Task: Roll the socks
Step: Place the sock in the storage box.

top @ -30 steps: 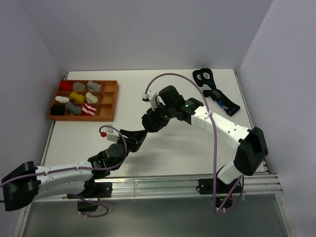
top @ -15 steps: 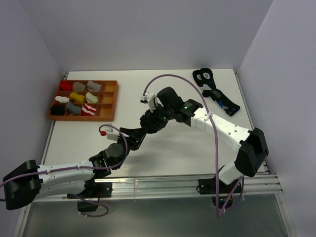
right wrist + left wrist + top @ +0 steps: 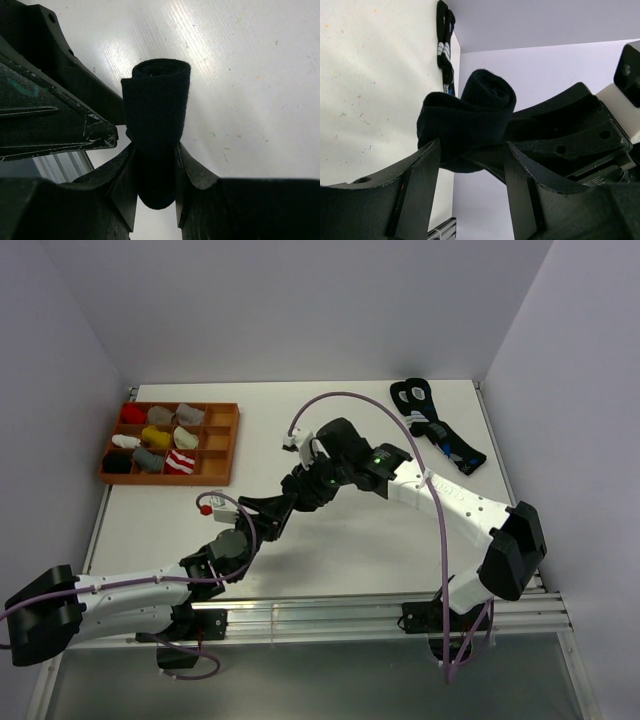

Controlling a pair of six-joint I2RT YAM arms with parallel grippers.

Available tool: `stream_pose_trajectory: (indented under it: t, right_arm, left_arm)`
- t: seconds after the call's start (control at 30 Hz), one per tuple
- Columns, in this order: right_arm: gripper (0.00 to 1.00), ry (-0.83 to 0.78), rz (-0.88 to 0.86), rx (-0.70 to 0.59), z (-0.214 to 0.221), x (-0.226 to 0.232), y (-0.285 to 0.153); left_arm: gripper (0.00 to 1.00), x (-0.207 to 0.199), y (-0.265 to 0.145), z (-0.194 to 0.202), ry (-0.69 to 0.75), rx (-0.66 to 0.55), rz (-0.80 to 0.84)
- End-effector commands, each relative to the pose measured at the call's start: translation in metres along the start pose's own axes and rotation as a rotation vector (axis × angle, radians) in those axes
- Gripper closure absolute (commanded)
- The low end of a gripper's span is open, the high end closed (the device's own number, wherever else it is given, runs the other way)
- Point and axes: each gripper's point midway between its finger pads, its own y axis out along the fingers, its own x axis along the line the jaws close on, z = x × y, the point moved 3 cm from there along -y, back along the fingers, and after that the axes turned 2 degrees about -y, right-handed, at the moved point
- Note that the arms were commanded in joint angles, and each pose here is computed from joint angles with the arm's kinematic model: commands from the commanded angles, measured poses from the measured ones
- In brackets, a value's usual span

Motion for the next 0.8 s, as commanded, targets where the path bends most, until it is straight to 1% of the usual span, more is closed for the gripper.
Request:
stream_pose_trajectory:
  t: [0.0, 0.13, 0.37, 0.53, 0.67, 0.77]
  right_arm:
    - [0.89, -0.032, -0.008, -0.084, -0.017, 0.01, -0.014]
    - [0.89, -0.04, -0.032, -0.074, -0.014, 0.017, -0.013]
    - [0.89, -0.041, -0.07, -0.072, -0.013, 0.024, -0.012]
    - [0.89, -0.034, -0.107, -0.067, -0.013, 0.029, -0.012]
    - [0.89, -0.031, -0.143, -0.057, -0.012, 0.033, -0.009]
    - [0.89, -0.032, -0.177, -0.053, -0.01, 0.038, -0.01]
  left_arm:
    - [0.42, -0.01, 0.002, -0.006, -0.021, -0.031, 0.043]
    - [0.42, -0.013, 0.003, -0.008, -0.025, -0.038, 0.063]
    - [0.43, -0.014, 0.007, -0.003, -0.021, -0.016, 0.066]
    - [0.46, -0.011, 0.007, -0.004, -0.029, -0.016, 0.075]
    - [0.51, -0.012, 0.006, -0.006, -0.03, -0.021, 0.082]
    - [0.52, -0.015, 0.005, -0.008, -0.027, -0.028, 0.092]
